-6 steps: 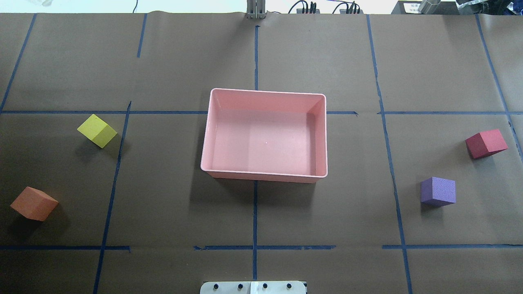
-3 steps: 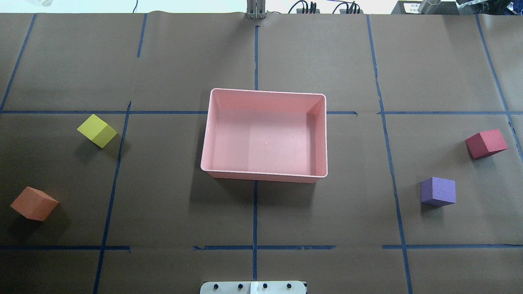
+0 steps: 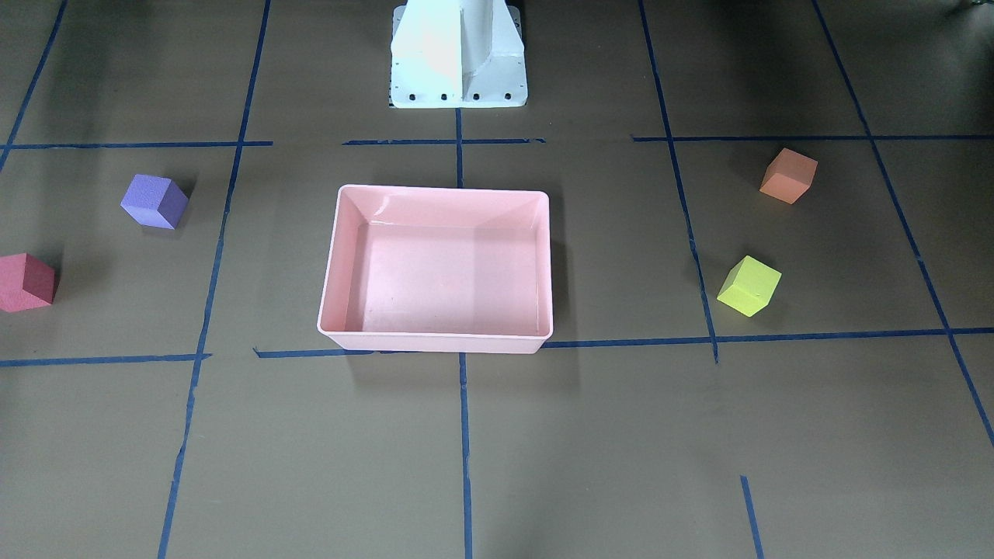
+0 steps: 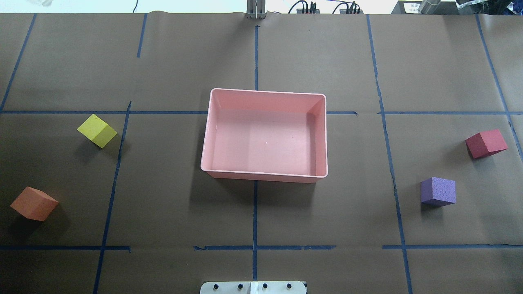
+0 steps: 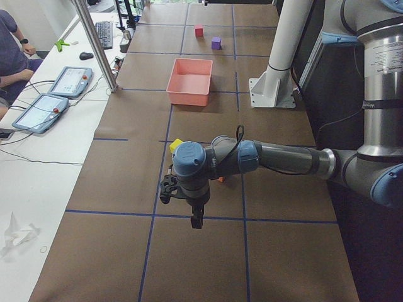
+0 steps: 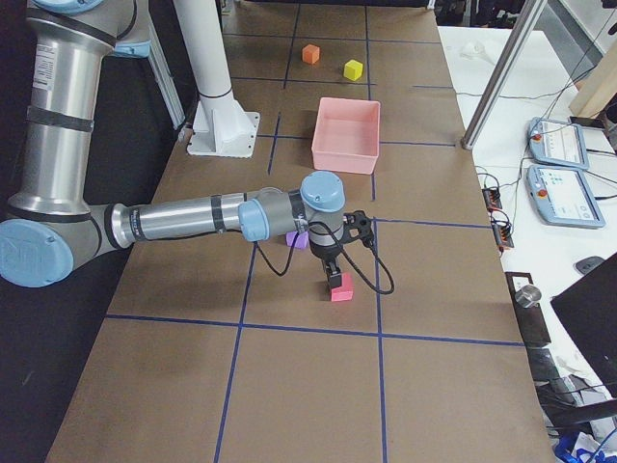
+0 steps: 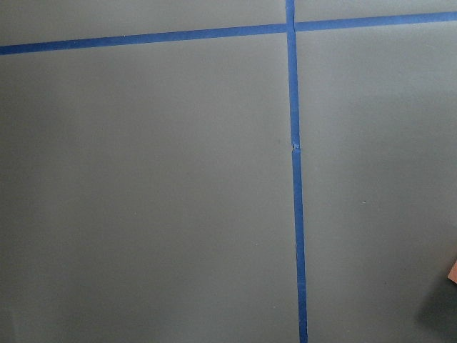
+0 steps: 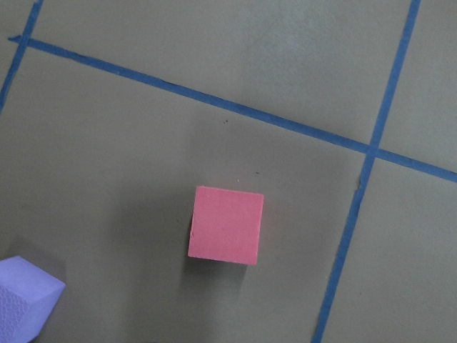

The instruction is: Place blocks into pink bin with both arms

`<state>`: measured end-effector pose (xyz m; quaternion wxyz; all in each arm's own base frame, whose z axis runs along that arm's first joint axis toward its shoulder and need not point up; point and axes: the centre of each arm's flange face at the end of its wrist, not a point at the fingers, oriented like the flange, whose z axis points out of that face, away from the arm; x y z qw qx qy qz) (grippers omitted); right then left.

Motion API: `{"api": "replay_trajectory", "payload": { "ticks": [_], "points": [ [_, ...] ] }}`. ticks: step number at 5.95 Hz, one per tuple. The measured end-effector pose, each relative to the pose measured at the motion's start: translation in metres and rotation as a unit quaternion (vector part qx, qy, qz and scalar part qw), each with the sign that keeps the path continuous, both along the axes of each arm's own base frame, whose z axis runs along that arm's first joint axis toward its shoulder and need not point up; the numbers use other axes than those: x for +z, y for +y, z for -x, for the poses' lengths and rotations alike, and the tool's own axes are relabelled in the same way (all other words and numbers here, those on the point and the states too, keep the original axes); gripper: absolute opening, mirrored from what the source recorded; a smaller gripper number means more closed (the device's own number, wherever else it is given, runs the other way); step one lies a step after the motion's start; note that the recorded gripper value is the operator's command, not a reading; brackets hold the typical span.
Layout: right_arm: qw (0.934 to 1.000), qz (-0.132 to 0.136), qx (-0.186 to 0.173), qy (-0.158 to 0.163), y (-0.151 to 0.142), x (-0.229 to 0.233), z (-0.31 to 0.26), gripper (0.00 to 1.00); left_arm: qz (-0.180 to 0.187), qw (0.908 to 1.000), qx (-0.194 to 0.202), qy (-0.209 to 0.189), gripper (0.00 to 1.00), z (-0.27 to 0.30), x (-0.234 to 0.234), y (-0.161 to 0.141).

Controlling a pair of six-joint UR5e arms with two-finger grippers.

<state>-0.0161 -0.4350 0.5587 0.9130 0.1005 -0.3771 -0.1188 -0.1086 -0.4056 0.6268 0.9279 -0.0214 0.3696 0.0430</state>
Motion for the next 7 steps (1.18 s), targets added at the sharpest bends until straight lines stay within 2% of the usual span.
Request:
{"api": "replay_trajectory", "payload": {
  "ticks": [2, 4, 7],
  "points": [
    [0.9996, 0.006, 0.021, -0.020, -0.023, 0.008, 0.051, 1.00, -0.002, 1.0000, 0.000, 0.000, 1.00, 0.000, -0.001, 0.000],
    [0.9998, 0.010, 0.018, -0.008, -0.043, 0.044, 0.086, 1.00, -0.004, 1.0000, 0.000, 0.000, 1.00, 0.000, -0.004, 0.000],
    [0.9995, 0.029, -0.005, 0.012, -0.054, 0.078, 0.120, 1.00, -0.009, 1.0000, 0.000, -0.001, 1.00, 0.000, -0.010, 0.000]
  ]
}}
